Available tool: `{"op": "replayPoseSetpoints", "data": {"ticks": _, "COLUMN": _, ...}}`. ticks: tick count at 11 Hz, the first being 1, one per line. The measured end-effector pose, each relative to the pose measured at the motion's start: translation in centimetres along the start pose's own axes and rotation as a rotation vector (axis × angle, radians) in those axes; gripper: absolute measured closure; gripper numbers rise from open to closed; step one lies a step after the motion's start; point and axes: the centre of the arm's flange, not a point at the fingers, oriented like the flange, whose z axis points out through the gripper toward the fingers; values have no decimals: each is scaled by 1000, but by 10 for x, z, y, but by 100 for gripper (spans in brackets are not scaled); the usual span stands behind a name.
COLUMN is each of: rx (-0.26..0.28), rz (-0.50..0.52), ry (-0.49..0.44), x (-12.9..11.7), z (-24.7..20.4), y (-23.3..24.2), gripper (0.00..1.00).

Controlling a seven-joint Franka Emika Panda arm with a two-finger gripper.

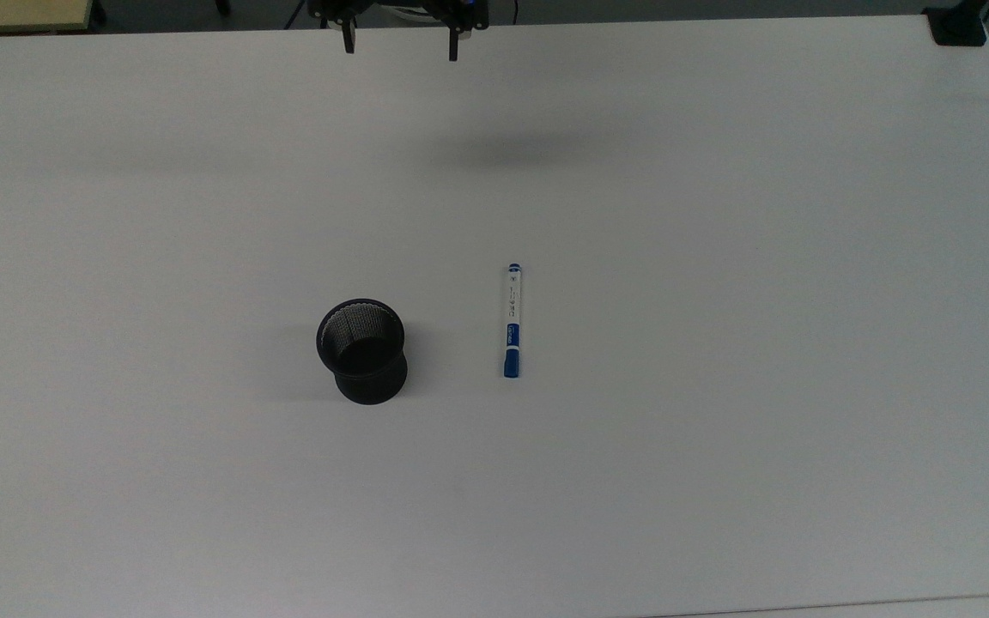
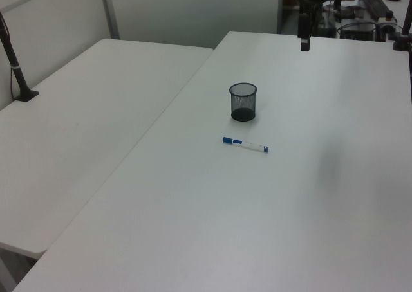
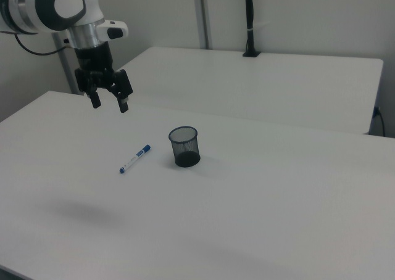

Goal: Insert the marker
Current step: 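Move the gripper down over the white blue-capped marker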

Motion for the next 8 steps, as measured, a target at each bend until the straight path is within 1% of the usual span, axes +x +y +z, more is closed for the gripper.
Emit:
{"op": "replayPoseSetpoints", "data": {"ticks": 3, "rx": 6, "rz": -1, "ry": 64, "x": 11, "z": 0, "y": -1, "gripper": 0}}
{"op": "replayPoseSetpoints", "data": {"ticks": 8, "rx": 4, "rz": 5, "ry": 54, "x": 18, "z": 11, "y": 1, "gripper": 0}}
